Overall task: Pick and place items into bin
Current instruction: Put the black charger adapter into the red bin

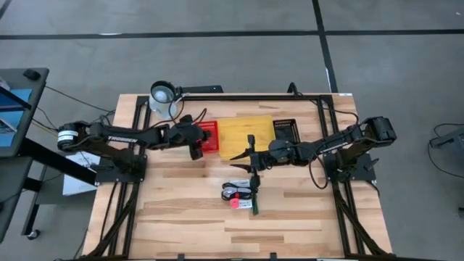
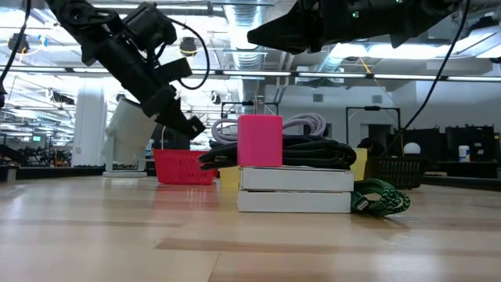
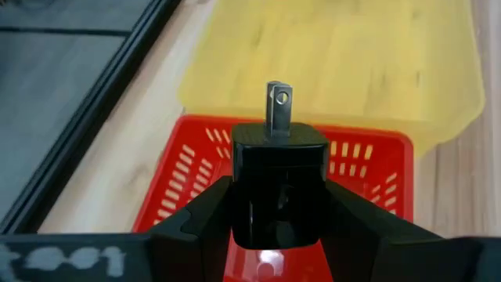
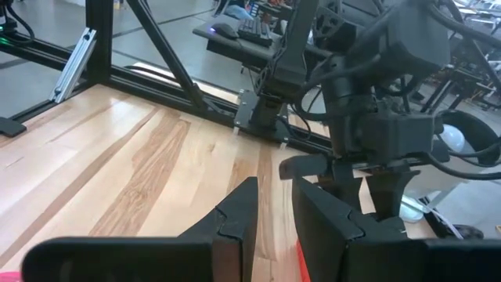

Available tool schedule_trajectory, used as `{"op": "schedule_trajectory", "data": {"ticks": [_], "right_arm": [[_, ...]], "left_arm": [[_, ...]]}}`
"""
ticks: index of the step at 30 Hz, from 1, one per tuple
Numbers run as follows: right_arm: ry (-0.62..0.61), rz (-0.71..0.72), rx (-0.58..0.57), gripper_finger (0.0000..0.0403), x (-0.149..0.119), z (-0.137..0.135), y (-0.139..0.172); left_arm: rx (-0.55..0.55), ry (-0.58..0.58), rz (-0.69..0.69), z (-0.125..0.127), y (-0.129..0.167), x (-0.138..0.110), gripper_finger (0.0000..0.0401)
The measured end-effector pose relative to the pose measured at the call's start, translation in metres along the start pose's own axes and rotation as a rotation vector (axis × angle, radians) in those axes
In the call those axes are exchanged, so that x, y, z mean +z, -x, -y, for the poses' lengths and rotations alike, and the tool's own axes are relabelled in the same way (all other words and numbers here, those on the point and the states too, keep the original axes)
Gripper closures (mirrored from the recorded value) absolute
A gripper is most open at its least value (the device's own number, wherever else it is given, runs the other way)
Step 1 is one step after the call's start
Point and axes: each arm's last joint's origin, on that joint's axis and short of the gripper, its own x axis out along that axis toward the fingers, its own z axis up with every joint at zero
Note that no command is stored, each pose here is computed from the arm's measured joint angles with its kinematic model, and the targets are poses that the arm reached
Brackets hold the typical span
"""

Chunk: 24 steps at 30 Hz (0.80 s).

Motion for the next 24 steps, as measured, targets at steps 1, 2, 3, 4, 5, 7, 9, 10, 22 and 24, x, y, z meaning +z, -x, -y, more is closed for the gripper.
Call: {"op": "schedule_trajectory", "data": {"ticks": [1,2,3,4,5,7,9,10,22,24], "right_arm": [[0.000,0.000,0.000,0.0326,0.0000,0.0000,0.0000],[0.000,0.000,0.000,0.0326,0.0000,0.0000,0.0000],[0.000,0.000,0.000,0.0326,-0.0001,0.0000,0.0000],[0.000,0.000,0.000,0.0326,-0.0001,0.0000,0.0000],[0.000,0.000,0.000,0.0326,-0.0001,0.0000,0.0000],[0.000,0.000,0.000,0.0326,0.0000,0.0000,0.0000],[0.000,0.000,0.000,0.0326,-0.0001,0.0000,0.0000],[0.000,0.000,0.000,0.0326,0.0000,0.0000,0.0000],[0.000,0.000,0.000,0.0326,0.0000,0.0000,0.0000],[0.000,0.000,0.000,0.0326,0.0000,0.0000,0.0000]], "left_arm": [[0.003,0.005,-0.003,-0.0011,-0.0003,-0.0004,0.0252],[0.007,0.008,-0.008,-0.0024,-0.0005,-0.0009,0.0251],[0.010,0.009,-0.015,-0.0032,-0.0007,-0.0017,0.0250],[0.011,0.008,-0.025,-0.0038,-0.0008,-0.0027,0.0250],[0.013,0.009,-0.033,-0.0046,-0.0010,-0.0035,0.0250],[-0.002,0.010,-0.040,-0.0048,-0.0012,-0.0044,0.0249],[-0.016,0.008,-0.053,-0.0046,-0.0012,-0.0058,0.0249],[-0.021,0.008,-0.053,-0.0044,-0.0012,-0.0058,0.0249],[-0.022,0.003,-0.057,-0.0043,-0.0012,-0.0062,0.0248],[-0.022,0.003,-0.057,-0.0043,-0.0012,-0.0062,0.0248]]}}
